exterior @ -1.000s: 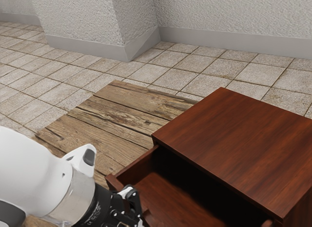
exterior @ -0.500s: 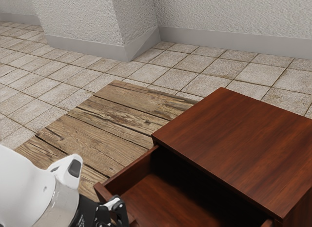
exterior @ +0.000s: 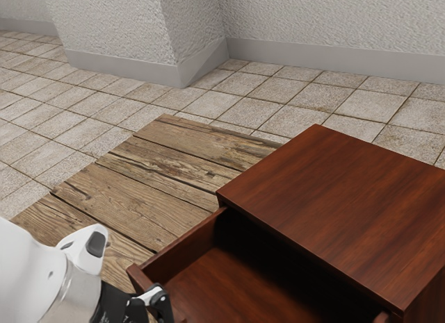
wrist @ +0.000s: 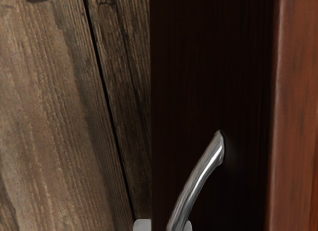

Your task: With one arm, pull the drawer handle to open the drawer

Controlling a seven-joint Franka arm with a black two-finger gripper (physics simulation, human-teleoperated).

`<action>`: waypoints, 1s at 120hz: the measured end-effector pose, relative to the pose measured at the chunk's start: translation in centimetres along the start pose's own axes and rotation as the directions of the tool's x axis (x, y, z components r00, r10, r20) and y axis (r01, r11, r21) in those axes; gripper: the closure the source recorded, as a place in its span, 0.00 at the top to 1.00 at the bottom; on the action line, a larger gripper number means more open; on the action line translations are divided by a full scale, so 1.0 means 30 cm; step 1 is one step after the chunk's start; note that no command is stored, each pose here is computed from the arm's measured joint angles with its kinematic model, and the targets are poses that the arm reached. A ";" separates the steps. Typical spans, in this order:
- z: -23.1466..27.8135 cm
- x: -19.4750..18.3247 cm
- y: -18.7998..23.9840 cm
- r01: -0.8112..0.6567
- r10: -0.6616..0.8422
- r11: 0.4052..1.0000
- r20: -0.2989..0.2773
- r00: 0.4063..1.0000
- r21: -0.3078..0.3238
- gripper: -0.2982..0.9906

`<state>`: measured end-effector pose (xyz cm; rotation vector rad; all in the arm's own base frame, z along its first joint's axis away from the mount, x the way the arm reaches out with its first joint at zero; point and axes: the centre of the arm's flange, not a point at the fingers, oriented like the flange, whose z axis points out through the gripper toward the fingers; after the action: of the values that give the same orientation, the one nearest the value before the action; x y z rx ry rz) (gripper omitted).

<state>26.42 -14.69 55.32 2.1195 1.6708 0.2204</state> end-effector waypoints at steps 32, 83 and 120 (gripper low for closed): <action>0.001 -0.003 -0.004 -0.004 0.004 1.000 0.002 1.000 0.007 0.16; -0.087 -0.007 -0.019 -0.011 0.011 0.999 0.018 1.000 -0.035 0.35; -0.246 -0.009 0.319 0.046 -0.046 0.998 -0.004 0.999 0.052 0.65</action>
<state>32.03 -14.95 66.03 2.1168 1.7425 0.1672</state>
